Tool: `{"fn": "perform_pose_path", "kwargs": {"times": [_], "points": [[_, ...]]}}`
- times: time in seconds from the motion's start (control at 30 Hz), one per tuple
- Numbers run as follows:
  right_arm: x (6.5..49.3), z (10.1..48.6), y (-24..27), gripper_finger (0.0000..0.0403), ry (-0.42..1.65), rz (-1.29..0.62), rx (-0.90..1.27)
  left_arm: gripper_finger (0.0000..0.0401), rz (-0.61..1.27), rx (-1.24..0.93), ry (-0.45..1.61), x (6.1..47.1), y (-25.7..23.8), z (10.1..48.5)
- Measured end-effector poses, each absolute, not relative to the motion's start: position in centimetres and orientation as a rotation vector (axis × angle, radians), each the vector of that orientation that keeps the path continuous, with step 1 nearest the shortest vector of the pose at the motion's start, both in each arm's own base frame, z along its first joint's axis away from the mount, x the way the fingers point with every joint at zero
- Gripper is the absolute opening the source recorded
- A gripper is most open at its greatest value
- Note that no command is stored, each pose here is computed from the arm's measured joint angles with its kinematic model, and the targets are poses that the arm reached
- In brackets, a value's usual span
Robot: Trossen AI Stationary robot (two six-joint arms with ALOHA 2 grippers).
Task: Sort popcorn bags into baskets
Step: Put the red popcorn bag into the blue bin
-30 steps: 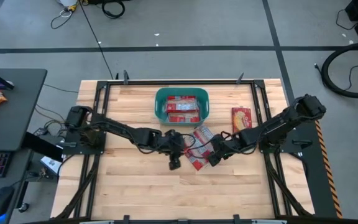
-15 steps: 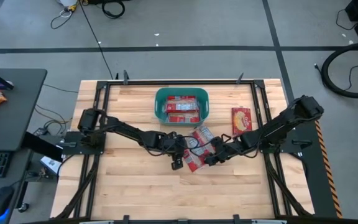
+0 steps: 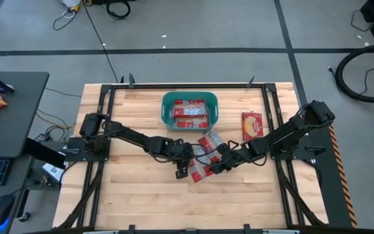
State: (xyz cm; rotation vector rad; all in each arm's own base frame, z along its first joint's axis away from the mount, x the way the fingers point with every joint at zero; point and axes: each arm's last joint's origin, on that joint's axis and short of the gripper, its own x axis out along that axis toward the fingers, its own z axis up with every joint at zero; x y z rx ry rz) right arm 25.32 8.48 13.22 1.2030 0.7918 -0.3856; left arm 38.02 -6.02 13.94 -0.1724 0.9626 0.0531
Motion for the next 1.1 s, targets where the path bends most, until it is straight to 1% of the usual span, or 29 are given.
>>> {"fn": "perform_pose_path", "kwargs": {"times": [0.2, 0.9, 1.1], "points": [[25.21, 12.95, 8.39, 0.0206, 0.814, -0.394, 1.189, 0.0062, 0.036, -0.172, 0.972, 37.97, -5.96, 13.99], [25.19, 12.96, 8.42, 0.0205, 0.833, -0.373, 1.183, 0.0062, 0.015, -0.147, 0.977, 37.93, -6.09, 13.97], [25.25, 13.05, 8.47, 0.0205, 0.833, -0.358, 1.192, 0.0062, -0.117, -0.227, 1.007, 37.81, -6.58, 13.97]]}}
